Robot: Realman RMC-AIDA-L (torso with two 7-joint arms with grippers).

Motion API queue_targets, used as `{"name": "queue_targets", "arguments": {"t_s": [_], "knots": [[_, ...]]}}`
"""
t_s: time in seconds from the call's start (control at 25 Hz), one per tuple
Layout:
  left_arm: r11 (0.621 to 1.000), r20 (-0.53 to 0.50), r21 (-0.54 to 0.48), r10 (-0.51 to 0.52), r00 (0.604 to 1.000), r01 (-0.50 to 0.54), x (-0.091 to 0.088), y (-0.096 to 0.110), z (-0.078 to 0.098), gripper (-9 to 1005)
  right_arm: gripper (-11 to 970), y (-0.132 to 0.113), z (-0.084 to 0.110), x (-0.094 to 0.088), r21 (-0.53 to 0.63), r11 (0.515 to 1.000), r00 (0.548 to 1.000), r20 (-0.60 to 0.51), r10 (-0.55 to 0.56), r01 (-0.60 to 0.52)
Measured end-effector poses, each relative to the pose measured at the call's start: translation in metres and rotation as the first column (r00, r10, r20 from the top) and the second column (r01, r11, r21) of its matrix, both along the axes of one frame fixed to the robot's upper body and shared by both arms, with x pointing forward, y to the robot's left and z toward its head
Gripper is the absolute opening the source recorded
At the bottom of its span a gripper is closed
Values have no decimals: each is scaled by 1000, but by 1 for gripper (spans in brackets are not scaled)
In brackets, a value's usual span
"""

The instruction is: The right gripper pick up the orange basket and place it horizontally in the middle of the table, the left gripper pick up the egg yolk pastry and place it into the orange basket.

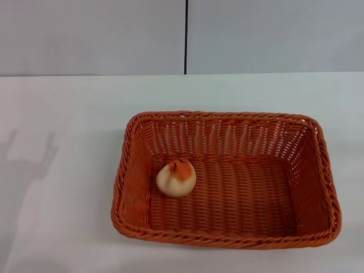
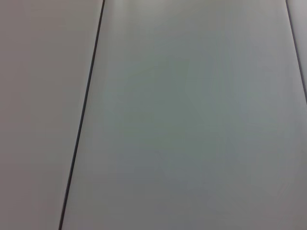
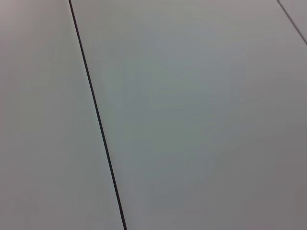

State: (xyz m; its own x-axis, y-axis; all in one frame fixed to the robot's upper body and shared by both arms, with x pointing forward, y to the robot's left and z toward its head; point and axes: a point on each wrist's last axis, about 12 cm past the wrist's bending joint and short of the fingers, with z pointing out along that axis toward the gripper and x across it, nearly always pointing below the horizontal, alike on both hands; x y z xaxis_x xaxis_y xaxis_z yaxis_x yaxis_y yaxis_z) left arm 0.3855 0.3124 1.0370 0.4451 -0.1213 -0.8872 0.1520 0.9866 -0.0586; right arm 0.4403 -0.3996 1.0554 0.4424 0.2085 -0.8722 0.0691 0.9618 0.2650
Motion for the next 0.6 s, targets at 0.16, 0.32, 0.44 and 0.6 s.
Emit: {"name": "queue_targets", "arguments": {"t_s": [0.16, 0.32, 0.44, 0.6], "knots": [[1000, 2, -6, 2, 1000, -2, 0, -1, 0, 801, 443, 0, 0, -2, -1, 1000, 1000, 4, 0, 0], [1000, 0, -7, 4, 1000, -4, 0, 0, 0, 801, 443, 2, 0, -3, 4, 1000, 1000, 9, 3, -3], [1000, 2, -8, 4, 1000, -4, 0, -1, 0, 801, 443, 2, 0, -4, 1, 1000, 1000, 14, 3, -4], [1000, 6, -11, 3, 1000, -3, 0, -1, 1, 801, 443, 2, 0, -4, 0, 1000, 1000, 17, 4, -4]]}}
